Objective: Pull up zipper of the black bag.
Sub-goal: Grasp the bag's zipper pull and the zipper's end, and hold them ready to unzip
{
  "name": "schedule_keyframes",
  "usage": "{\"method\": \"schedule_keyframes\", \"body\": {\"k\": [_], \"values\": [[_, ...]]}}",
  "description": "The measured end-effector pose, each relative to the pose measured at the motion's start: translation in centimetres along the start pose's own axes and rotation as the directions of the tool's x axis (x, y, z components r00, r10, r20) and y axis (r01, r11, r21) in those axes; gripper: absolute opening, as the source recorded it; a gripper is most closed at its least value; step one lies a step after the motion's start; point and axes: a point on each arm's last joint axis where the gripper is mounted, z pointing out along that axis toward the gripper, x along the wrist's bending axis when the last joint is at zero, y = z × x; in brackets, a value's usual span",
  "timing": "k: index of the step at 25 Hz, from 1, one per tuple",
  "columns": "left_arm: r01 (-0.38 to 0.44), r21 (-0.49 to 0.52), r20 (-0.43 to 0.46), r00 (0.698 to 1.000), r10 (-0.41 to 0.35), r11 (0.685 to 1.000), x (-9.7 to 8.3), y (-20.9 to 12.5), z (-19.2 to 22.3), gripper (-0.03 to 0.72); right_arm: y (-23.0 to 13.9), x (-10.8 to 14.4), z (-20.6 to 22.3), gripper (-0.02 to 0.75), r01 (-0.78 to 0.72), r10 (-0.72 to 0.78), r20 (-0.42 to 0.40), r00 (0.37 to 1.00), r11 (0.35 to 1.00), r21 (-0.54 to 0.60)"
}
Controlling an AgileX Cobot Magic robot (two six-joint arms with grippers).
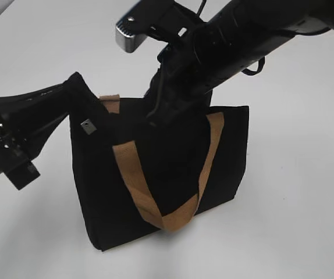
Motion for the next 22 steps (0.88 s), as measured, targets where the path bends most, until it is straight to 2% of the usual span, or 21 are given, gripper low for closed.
{"method": "schedule_keyframes", "body": {"k": [2,4,7,10,13,15,19,22], "values": [[0.021,0.024,-0.04,0.999,-0.02,0.999,0.4,-0.2,0.0,0.004,-0.1,-0.1,-0.5,0.013,0.03,-0.03,0.013,0.999,0.999,0.024],[0.058,0.055,-0.105,0.993,-0.052,0.997,0.9,-0.6,-0.1,0.004,-0.2,-0.2,-1.1,0.013,0.038,-0.04,0.027,0.999,0.998,0.05],[0.126,0.098,-0.208,0.973,-0.104,0.987,1.8,-1.1,-0.3,0.004,-0.8,-1.2,-2.1,0.013,-0.025,0.019,0.065,0.998,0.996,0.082],[0.166,0.145,-0.254,0.959,-0.125,0.975,2.1,-1.7,-0.4,0.004,-1.3,-2.5,-3.3,0.013,-0.097,0.089,0.097,0.991,0.992,0.081],[0.213,0.126,-0.316,0.934,-0.164,0.969,2.6,-1.6,-0.5,0.002,-2.1,-4.2,-5.0,0.011,-0.139,0.126,0.14,0.982,0.987,0.084],[0.263,0.115,-0.381,0.902,-0.202,0.958,3.1,-1.8,-0.7,-0.001,-3.0,-5.6,-6.2,0.011,-0.159,0.139,0.182,0.973,0.982,0.102],[0.287,0.116,-0.409,0.886,-0.218,0.951,3.3,-2.0,-0.8,-0.001,-4.2,-7.0,-7.5,0.01,-0.193,0.163,0.222,0.961,0.973,0.124],[0.284,0.119,-0.405,0.889,-0.215,0.951,3.3,-2.0,-0.8,-0.001,-4.2,-6.8,-7.5,0.01,-0.151,0.123,0.199,0.972,0.98,0.133]]}}
